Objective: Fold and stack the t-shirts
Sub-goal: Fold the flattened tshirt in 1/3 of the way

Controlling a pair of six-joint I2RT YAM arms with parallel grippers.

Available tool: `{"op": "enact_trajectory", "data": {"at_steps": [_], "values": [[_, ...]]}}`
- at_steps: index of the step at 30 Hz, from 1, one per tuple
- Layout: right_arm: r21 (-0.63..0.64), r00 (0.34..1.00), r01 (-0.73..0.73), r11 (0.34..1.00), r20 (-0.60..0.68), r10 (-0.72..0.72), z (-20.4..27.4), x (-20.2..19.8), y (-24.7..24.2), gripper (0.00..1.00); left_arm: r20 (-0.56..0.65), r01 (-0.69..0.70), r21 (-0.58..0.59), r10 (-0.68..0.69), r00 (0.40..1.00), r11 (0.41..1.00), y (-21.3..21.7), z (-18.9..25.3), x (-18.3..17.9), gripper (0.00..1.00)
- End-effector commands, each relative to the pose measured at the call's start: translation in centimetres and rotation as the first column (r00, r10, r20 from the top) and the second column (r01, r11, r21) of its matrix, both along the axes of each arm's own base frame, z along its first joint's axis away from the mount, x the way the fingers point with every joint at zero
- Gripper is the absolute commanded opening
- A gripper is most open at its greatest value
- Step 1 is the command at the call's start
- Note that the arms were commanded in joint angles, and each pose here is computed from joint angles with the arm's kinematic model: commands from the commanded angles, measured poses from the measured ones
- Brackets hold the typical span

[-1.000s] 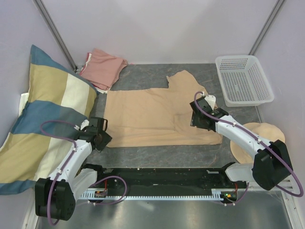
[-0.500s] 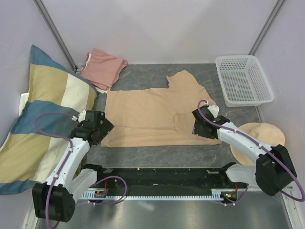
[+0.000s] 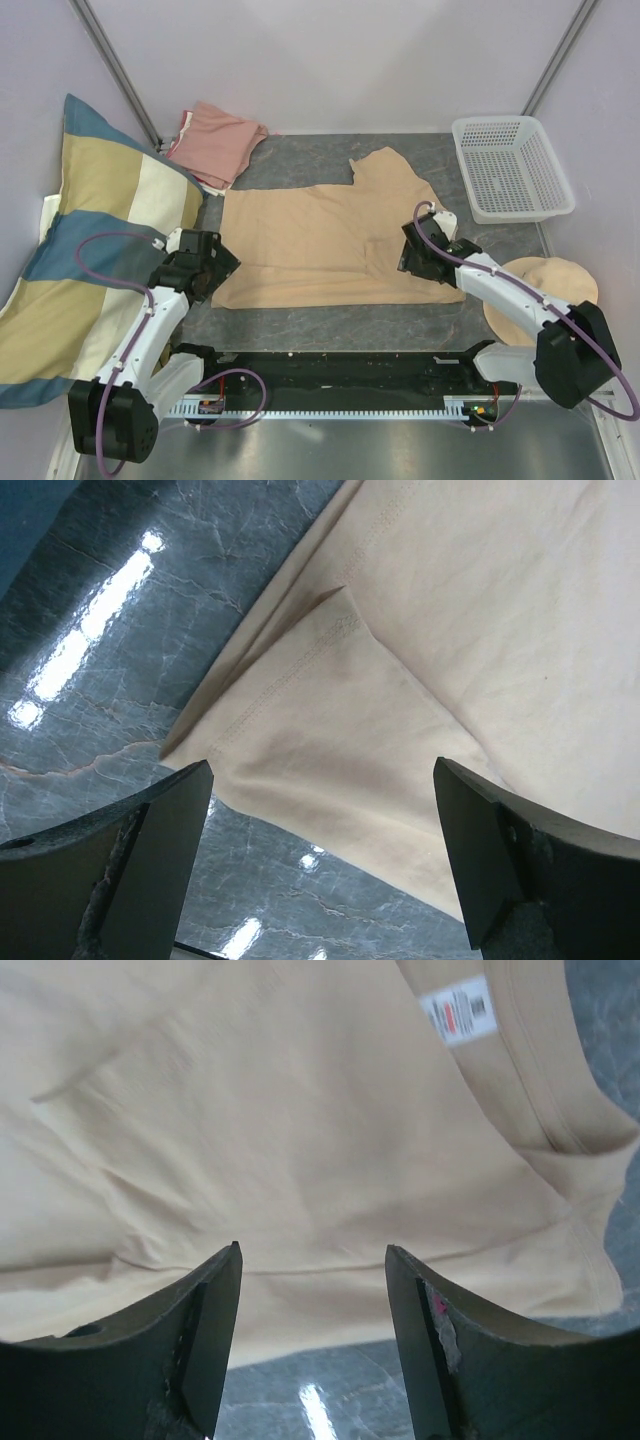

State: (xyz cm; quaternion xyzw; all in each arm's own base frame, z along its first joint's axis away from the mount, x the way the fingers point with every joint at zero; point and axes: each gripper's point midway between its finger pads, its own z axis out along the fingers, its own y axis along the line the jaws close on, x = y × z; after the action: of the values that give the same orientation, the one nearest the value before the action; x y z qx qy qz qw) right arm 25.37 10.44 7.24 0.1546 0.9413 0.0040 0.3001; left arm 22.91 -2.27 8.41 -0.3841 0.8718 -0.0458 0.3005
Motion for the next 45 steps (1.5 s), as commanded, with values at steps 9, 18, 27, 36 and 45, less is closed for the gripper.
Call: {"op": "enact_trajectory", "data": {"at_steps": [9,18,27,36,45], "values": [[0.033,1.000,-0.021,0.999,0.001,0.021,-4.1,2.3,2.0,0.68,0.061,0.043,0.022,-0.044,0.997,0.999,-0.1,1.4,1.0,1.00],[0.098,0.996,0.050,0.994,-0.077,-0.043,-6.2,-3.8,0.2,0.68,0.044,0.056,0.019,-0.057,0.997,0.998,-0.3,0.5,1.3,1.00],[0.108,0.993,0.078,0.991,-0.102,-0.067,-5.7,-6.8,-0.7,0.68,0.047,0.062,0.023,-0.063,0.997,0.998,-0.3,0.5,1.3,1.00],[0.109,0.998,0.016,0.994,0.063,-0.023,0.2,-2.7,0.4,0.68,0.083,0.117,0.020,-0.118,0.989,0.993,-0.9,0.5,2.1,1.00],[0.132,0.985,-0.060,0.989,0.166,0.038,6.1,1.3,2.9,0.69,0.117,0.193,0.024,-0.195,0.974,0.981,-3.0,0.0,3.3,1.00]]}}
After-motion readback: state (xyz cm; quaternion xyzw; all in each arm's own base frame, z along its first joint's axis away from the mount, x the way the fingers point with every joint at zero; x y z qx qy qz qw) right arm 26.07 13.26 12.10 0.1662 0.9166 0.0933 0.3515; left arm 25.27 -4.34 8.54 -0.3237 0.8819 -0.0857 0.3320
